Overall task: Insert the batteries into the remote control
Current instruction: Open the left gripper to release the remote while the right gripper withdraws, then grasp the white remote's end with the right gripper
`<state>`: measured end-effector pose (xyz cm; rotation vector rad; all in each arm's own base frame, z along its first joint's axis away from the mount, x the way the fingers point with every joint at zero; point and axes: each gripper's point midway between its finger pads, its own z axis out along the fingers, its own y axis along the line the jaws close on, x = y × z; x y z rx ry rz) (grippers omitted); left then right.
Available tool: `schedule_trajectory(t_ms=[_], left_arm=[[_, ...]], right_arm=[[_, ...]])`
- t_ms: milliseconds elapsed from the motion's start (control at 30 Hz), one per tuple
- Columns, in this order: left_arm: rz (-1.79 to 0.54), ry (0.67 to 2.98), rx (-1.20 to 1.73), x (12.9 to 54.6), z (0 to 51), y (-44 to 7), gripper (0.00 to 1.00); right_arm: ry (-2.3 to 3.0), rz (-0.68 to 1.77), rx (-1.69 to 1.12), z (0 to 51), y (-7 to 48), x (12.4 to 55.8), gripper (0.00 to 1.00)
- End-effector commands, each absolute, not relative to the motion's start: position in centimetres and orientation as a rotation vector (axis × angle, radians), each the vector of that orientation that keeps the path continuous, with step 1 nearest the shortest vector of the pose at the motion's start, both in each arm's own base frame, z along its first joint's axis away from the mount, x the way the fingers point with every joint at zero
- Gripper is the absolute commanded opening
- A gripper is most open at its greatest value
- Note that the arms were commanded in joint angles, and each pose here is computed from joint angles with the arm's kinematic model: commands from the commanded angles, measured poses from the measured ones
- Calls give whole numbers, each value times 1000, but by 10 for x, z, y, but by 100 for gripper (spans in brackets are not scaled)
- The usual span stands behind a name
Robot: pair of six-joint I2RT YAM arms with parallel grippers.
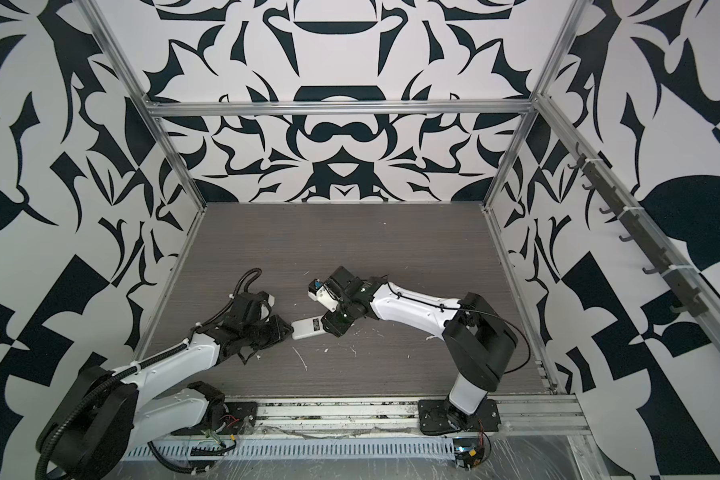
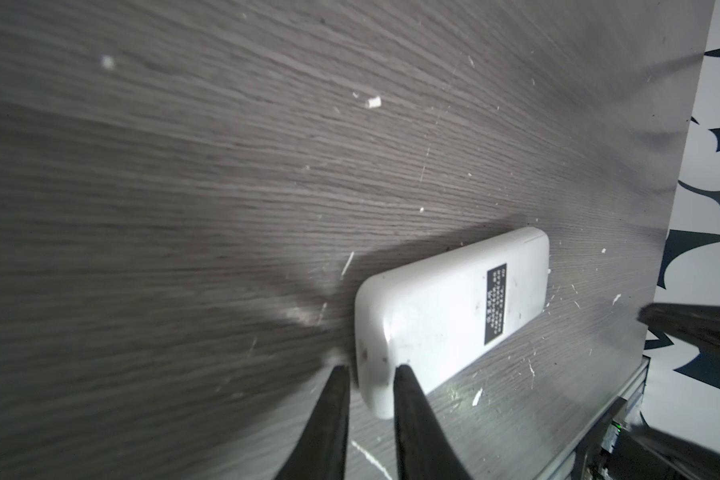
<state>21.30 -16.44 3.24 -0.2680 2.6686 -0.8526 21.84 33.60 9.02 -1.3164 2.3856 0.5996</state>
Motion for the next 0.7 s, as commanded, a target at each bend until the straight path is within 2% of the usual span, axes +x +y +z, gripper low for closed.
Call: schedule_trajectory(t_ms=[0, 133, 333, 667], left_arm=[[-863, 2659, -260, 216, 43, -162, 24], [-897, 2641, -290, 217, 46, -157, 25], [-913, 2624, -349, 217, 46, -148, 34], [-863, 2474, -387, 229, 76, -132, 36]], right_arm=[[2154, 666, -1506, 112, 356, 217, 56], [2106, 676, -1630, 108, 364, 215, 62], [2063, 666, -1720, 99, 368, 216, 75], [2070, 539, -1798, 73, 364, 224, 74]])
